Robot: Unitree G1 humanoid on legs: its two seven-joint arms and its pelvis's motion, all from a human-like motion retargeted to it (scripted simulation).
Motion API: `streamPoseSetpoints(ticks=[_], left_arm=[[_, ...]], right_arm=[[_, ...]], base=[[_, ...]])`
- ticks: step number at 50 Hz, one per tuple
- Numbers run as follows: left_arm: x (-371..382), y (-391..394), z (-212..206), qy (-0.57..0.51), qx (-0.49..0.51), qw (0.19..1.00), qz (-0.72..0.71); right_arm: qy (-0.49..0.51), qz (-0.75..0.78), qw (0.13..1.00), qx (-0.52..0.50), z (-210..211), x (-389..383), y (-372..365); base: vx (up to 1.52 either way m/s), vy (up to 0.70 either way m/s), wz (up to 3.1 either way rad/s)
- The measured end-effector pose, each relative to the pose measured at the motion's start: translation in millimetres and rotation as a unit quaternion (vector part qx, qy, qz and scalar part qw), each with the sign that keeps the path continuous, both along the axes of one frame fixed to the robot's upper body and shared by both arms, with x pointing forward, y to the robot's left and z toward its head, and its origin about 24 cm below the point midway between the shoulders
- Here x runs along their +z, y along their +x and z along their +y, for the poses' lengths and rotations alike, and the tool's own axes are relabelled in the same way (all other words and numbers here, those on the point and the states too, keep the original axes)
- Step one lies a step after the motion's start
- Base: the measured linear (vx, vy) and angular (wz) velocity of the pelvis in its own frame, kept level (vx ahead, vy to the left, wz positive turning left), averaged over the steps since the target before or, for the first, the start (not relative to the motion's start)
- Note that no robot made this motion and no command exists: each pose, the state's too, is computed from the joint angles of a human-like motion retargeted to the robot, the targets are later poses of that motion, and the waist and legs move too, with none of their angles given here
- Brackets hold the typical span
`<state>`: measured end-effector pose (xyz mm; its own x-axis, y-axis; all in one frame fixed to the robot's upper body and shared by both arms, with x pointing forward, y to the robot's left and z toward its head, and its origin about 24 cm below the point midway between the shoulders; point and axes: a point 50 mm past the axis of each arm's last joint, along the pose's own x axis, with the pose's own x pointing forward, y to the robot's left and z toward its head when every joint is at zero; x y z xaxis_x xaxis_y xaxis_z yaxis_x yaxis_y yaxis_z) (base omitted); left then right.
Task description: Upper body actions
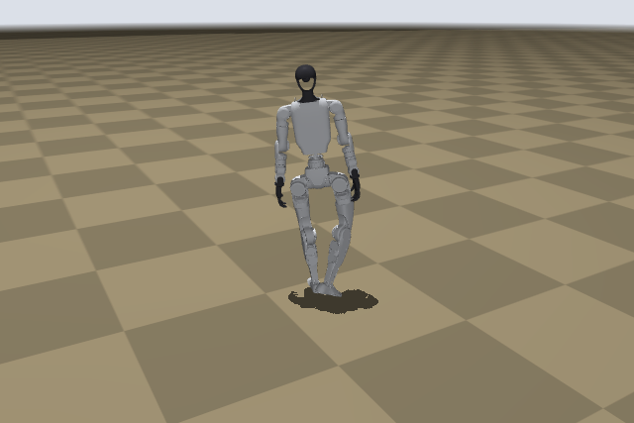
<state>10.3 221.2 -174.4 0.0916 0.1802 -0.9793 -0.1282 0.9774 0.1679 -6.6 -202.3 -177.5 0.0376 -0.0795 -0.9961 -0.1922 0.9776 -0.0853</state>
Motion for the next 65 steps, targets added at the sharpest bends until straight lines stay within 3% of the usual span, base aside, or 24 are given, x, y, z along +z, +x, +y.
streamPoseSetpoints(ticks=[13, 35, 65], left_arm=[[-1, 31, -14, -0.039, 0.001, 0.998, -0.044], [-3, -25, -29, -0.053, -0.002, 0.997, 0.052], [-4, 28, -30, -0.055, -0.045, 0.997, -0.036]], right_arm=[[-0.005, -0.008, 0.999, 0.036, 7, -1, 7], [0.016, 0.006, 1.000, 0.020, 10, -2, 5], [0.015, 0.042, 0.999, -0.006, 11, -1, -10]], base=[[0.02, -0.15, 0.86], [0.00, 0.01, 0.38], [-0.06, -0.03, 0.07]])
